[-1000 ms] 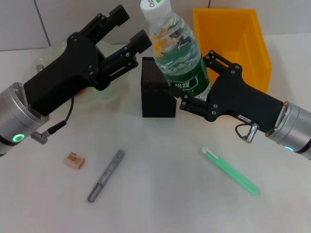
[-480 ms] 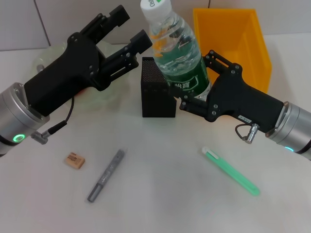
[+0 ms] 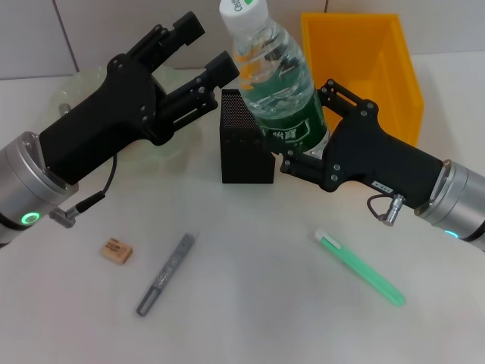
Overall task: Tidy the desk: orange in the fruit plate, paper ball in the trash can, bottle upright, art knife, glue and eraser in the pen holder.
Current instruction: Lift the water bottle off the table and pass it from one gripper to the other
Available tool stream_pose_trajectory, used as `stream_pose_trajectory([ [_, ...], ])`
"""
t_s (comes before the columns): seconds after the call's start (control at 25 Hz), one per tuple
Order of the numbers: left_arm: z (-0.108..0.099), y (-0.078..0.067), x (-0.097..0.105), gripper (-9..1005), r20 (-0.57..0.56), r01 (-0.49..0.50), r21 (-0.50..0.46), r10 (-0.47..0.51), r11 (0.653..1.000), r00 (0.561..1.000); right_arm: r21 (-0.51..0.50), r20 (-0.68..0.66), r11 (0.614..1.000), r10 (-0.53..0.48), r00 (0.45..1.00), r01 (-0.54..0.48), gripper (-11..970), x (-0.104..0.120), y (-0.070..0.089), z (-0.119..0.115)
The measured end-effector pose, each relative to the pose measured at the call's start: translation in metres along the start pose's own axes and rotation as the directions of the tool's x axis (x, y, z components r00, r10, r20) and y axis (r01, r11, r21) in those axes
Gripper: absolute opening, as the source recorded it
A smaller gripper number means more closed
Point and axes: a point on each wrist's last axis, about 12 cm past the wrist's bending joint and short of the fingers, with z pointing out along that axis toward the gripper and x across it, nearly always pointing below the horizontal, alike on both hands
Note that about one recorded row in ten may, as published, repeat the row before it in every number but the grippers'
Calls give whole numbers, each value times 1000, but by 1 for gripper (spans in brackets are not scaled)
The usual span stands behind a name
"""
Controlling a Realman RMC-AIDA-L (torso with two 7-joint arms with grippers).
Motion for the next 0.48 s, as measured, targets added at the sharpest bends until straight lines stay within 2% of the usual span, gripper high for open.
stream_pose_trajectory([
  [0.48, 2, 1, 0, 760, 0, -1, 3, 1, 1000, 1000, -22, 0, 1000, 2, 1000, -2, 769, 0, 3, 2],
])
